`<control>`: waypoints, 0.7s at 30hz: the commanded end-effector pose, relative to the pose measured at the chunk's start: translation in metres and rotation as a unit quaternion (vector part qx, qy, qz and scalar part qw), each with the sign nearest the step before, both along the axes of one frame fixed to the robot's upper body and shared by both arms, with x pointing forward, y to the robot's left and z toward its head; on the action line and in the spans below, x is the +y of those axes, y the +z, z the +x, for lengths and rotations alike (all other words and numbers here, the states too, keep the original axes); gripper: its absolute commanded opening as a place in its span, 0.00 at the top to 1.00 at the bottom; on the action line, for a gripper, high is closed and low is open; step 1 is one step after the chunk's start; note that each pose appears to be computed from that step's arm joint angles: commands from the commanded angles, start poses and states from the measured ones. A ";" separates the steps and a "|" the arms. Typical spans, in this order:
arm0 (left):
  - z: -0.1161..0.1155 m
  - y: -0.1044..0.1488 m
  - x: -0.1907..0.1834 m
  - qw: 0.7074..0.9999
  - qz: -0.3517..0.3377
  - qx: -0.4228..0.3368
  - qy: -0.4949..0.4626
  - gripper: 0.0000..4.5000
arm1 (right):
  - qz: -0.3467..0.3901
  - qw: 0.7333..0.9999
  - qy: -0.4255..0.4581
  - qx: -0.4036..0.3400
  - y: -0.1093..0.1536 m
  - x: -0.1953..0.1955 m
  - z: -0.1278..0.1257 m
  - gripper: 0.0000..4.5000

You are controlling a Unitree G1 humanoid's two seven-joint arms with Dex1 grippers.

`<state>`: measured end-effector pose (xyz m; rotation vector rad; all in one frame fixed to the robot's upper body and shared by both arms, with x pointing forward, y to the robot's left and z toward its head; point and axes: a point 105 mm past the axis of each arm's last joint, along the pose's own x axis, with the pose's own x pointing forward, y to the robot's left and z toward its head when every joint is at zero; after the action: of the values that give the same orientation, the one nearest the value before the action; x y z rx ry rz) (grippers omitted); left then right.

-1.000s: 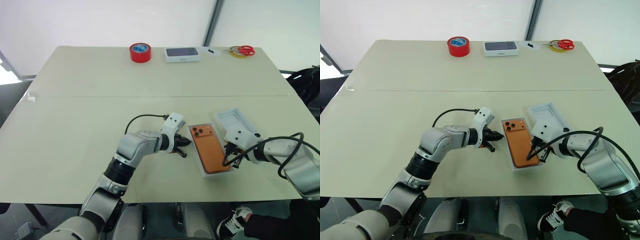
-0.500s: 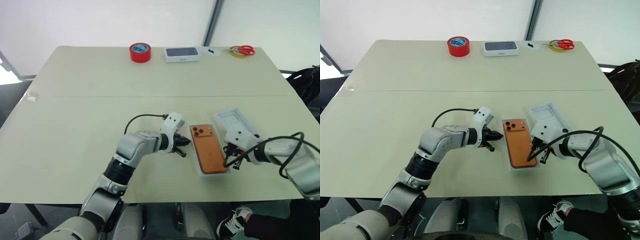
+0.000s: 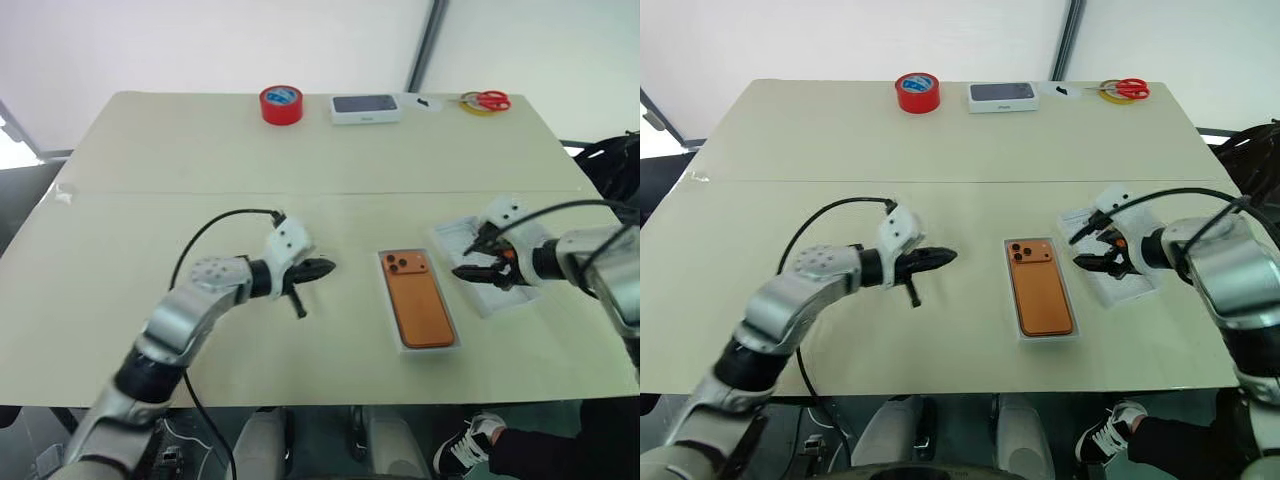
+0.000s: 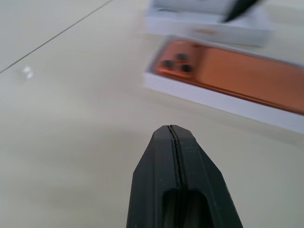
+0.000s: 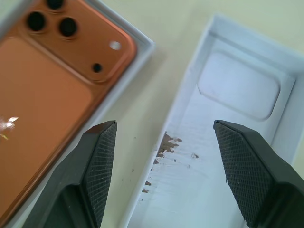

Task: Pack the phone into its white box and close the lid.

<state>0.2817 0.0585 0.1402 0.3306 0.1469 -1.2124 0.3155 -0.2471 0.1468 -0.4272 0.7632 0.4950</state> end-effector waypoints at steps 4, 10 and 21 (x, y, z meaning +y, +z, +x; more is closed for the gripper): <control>-0.041 0.005 -0.004 0.993 0.006 -0.020 -0.118 1.00 | 0.026 0.997 -0.059 0.030 -0.006 -0.005 0.011 0.25; -0.043 0.004 -0.006 0.993 0.002 -0.022 -0.117 1.00 | 0.033 0.995 -0.081 0.050 -0.014 -0.007 0.013 0.44; -0.031 0.001 0.008 0.998 -0.014 -0.017 -0.055 1.00 | 0.155 0.981 -0.114 0.020 0.026 0.005 0.017 1.00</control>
<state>0.2456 0.0602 0.1301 0.3484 0.1352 -1.3639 0.3261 -0.2443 0.1382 -0.1117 0.8668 0.3974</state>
